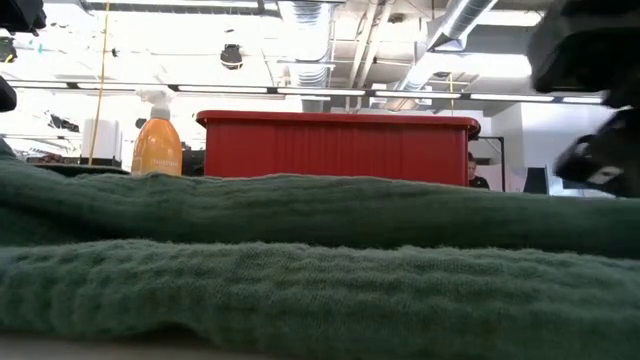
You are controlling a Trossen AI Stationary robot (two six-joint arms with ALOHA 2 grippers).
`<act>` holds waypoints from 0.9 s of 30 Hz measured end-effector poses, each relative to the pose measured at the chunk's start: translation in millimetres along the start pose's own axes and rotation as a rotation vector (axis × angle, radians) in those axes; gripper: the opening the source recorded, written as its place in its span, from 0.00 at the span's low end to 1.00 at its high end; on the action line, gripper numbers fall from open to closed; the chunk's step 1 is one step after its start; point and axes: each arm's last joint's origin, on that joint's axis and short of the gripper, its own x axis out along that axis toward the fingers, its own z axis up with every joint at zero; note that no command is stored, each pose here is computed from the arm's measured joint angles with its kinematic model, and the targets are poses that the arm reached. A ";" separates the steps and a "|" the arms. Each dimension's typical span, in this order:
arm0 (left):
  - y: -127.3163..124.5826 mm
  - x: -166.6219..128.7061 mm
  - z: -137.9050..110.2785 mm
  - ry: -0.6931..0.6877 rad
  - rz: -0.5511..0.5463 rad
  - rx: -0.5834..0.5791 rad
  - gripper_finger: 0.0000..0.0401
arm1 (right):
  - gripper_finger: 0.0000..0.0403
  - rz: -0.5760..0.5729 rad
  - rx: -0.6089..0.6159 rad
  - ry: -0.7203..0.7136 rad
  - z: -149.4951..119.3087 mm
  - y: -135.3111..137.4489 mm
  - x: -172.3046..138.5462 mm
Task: Fold laundry
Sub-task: Fold the dark green shirt
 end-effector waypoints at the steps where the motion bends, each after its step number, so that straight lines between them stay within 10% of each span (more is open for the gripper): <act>1: 0.0 0.1 0.0 0.000 -0.001 0.000 0.00 | 0.33 0.010 0.008 0.007 -2.2 2.3 -0.4; 27: -2.7 0.0 1.7 -0.024 -0.025 0.055 0.00 | 0.33 0.028 0.024 -0.118 -22.4 29.6 -5.5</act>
